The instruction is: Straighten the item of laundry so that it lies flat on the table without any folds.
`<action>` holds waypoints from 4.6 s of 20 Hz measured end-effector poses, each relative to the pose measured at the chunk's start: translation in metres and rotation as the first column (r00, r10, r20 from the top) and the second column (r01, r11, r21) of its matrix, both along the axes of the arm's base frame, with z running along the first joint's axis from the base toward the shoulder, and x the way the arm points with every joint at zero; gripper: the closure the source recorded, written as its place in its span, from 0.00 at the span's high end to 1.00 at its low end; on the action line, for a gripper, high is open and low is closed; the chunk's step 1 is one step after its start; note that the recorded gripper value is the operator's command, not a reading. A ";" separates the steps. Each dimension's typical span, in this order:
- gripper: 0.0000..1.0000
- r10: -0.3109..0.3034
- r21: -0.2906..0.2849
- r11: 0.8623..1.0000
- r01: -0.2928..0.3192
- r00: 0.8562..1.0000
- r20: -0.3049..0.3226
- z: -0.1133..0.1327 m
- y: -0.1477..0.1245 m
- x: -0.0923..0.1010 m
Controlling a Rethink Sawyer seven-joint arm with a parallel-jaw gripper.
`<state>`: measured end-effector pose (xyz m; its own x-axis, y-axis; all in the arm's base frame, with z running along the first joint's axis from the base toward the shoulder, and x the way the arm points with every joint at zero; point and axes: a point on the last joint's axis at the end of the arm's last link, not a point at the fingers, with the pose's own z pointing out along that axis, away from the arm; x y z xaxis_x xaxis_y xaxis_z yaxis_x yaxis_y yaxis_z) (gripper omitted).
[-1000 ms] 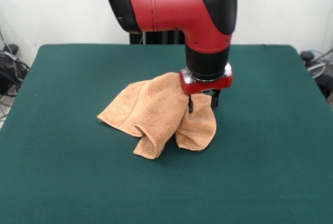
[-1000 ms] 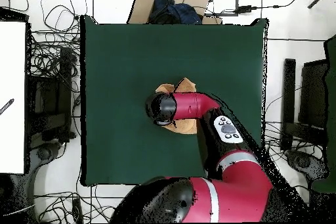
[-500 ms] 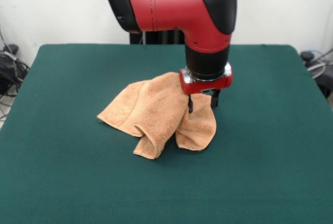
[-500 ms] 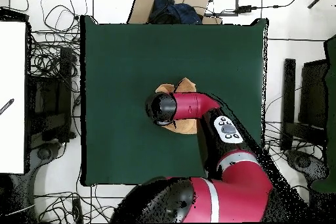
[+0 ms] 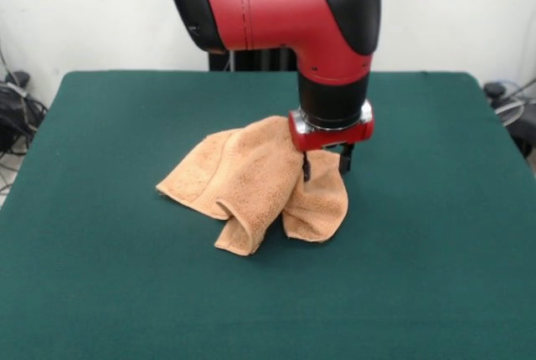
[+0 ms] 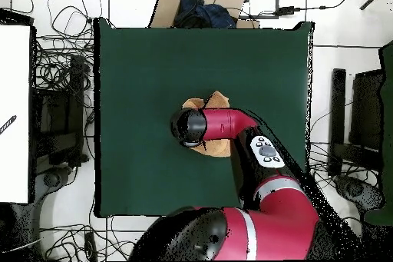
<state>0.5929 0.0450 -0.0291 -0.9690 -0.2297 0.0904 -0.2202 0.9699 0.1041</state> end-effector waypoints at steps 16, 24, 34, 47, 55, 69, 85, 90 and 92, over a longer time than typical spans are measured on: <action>1.00 0.000 0.000 1.000 0.000 1.000 0.000 0.000 0.000 0.000; 1.00 0.000 0.000 1.000 0.000 1.000 0.000 0.000 0.000 0.000; 1.00 0.000 0.000 1.000 0.000 1.000 0.000 0.000 0.000 0.000; 1.00 0.000 0.000 1.000 0.000 1.000 0.000 0.000 0.000 0.000; 1.00 0.000 0.000 1.000 0.000 1.000 0.000 0.000 0.000 0.000; 1.00 0.000 0.000 1.000 0.000 1.000 0.000 0.000 0.000 0.000; 1.00 0.011 0.001 1.000 -0.011 0.993 0.118 0.020 0.009 -0.004; 1.00 0.011 -0.010 1.000 -0.009 0.992 0.127 0.038 0.011 -0.009; 1.00 0.004 -0.016 1.000 -0.002 0.992 0.129 0.046 0.010 -0.011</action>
<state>0.5822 0.0547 0.0166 -0.9722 -0.2319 -0.0312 -0.2334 0.9706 0.0595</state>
